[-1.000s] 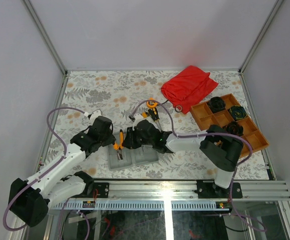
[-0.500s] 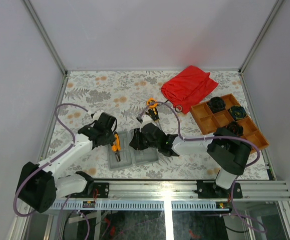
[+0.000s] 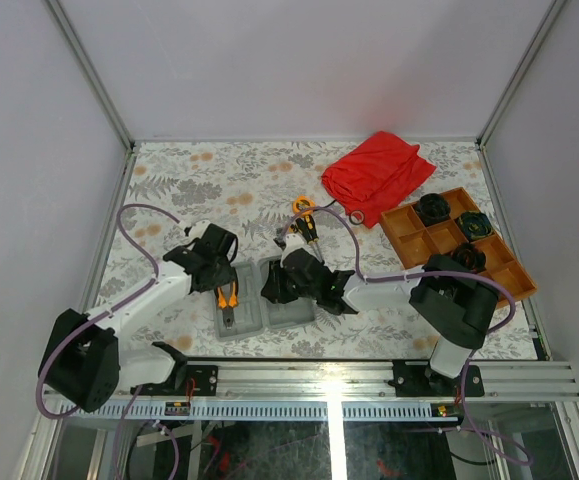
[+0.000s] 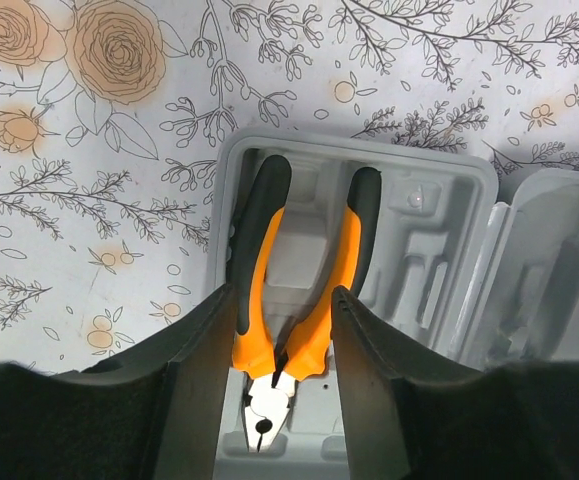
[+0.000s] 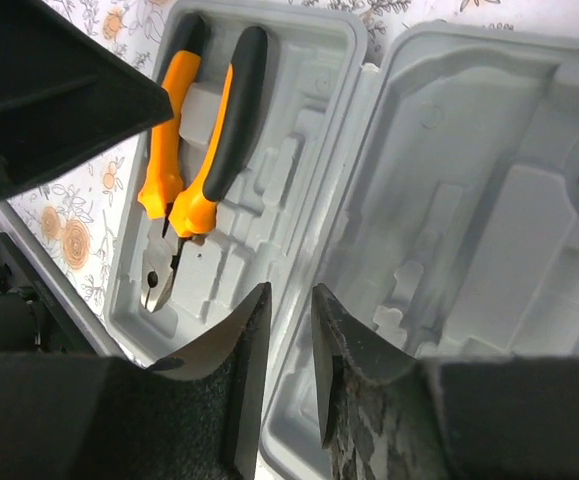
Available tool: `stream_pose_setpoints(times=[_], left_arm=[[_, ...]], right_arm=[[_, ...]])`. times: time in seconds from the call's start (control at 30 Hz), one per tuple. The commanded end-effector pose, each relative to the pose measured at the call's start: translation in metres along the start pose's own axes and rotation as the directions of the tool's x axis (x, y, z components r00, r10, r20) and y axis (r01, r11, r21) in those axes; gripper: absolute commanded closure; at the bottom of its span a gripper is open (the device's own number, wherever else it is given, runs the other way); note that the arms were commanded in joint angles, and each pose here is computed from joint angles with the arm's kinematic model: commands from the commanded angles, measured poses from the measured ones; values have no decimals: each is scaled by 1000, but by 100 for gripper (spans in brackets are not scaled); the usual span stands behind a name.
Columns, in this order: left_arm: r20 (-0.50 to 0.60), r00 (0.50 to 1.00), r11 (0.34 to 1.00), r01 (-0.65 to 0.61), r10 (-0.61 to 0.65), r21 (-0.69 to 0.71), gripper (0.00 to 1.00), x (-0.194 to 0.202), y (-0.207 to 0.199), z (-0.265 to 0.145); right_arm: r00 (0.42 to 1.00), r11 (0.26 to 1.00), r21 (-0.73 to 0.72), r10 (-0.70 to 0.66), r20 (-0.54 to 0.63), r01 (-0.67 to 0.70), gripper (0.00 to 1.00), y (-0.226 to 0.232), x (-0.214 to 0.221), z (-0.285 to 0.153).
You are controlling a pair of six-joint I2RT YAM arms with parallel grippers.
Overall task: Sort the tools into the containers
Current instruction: Place the pliers in the storage box.
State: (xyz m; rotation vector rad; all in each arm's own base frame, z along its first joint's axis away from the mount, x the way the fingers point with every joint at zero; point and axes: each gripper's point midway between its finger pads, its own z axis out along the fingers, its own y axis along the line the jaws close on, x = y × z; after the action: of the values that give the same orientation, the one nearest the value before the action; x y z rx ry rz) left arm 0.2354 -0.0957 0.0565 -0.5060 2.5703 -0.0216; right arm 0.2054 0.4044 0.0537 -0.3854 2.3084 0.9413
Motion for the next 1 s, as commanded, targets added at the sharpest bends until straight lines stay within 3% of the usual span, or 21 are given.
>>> stream_pose_setpoints(times=[0.0,0.27,0.57,0.77,0.97], left_arm=[[77,996,998,46,-48,36,58,-19,-5,-9],[128,982,986,121,-136,118,56,-9,4,-16],[123,975,977,169,-185,128,59,5,12,-5],[54,988,982,136,-144,134,63,20,5,8],[4,994,977,104,-107,184,75,34,-1,13]], right_arm=[[1000,1000,-8,0,13,0,70,2,-1,-1],[999,999,-11,-41,-31,40,59,6,1,-4],[991,996,14,-90,-94,92,59,1,8,-9],[987,982,164,-72,-142,95,60,-28,18,-12],[983,950,303,-17,-182,73,63,-63,41,-26]])
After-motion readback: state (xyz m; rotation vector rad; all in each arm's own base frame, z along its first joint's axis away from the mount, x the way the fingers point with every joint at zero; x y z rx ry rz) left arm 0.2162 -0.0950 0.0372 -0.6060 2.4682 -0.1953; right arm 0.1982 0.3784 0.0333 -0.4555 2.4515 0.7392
